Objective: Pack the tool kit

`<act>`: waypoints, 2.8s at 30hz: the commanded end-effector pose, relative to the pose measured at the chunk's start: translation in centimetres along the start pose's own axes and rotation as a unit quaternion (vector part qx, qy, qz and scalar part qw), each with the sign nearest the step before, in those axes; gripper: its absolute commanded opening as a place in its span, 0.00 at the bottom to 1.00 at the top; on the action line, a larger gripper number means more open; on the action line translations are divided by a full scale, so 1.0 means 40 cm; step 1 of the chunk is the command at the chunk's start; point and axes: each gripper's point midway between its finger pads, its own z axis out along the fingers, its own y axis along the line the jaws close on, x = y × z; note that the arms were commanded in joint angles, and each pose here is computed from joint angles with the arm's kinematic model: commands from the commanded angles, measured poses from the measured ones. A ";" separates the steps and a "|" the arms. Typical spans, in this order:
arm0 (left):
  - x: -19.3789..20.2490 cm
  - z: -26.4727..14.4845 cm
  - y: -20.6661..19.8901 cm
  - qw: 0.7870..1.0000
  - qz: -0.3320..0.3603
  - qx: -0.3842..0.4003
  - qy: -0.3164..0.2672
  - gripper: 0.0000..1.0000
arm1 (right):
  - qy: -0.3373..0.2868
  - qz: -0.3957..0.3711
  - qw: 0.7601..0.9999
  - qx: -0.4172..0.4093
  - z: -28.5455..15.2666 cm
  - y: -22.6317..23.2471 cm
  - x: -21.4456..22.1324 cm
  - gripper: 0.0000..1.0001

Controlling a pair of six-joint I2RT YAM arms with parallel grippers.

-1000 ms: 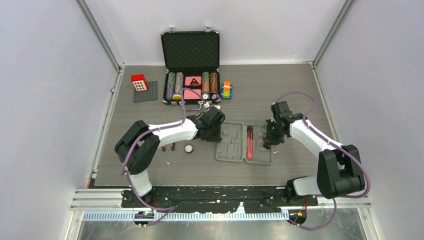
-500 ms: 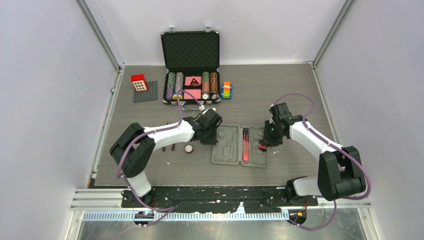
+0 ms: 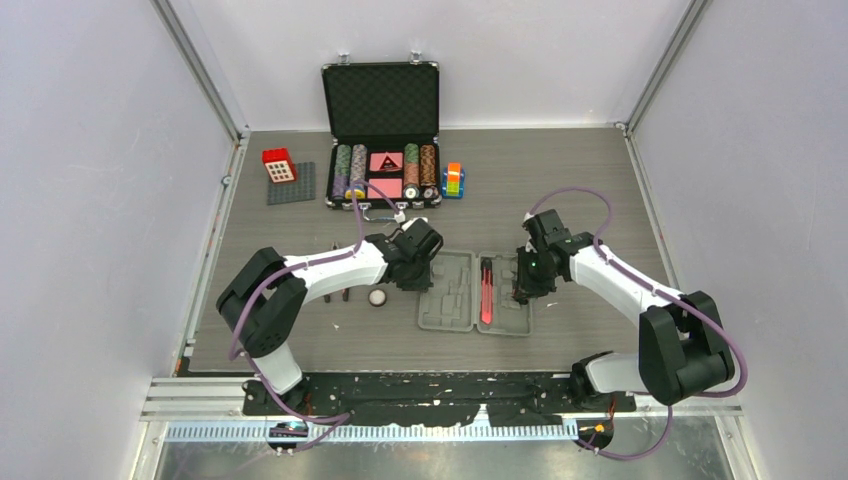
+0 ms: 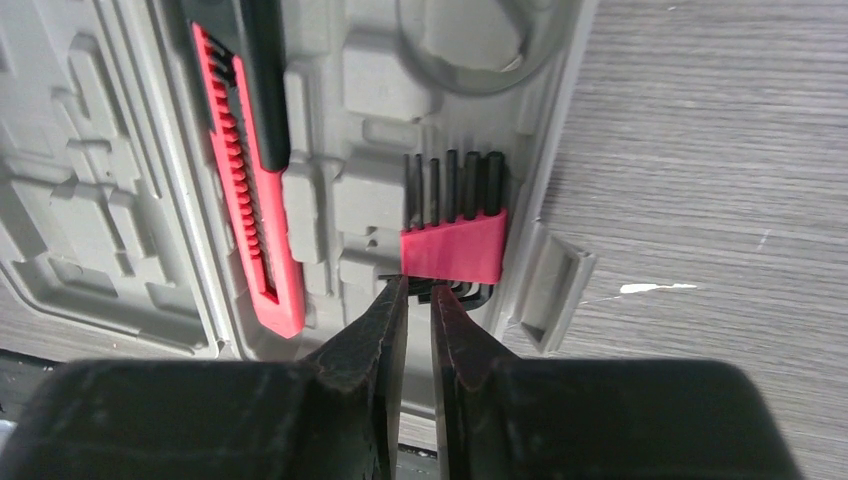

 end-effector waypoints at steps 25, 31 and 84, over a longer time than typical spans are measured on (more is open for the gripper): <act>0.001 -0.023 0.017 1.000 -0.005 -0.013 -0.006 0.00 | -0.082 0.023 0.995 0.041 0.037 -0.025 -0.087 0.15; -0.001 -0.023 0.015 1.000 -0.006 -0.013 -0.007 0.00 | -0.070 0.013 0.997 0.011 -0.001 0.005 -0.076 0.16; -0.008 -0.025 0.010 1.000 -0.007 -0.002 -0.019 0.00 | -0.057 -0.004 0.992 0.110 -0.057 -0.040 -0.117 0.09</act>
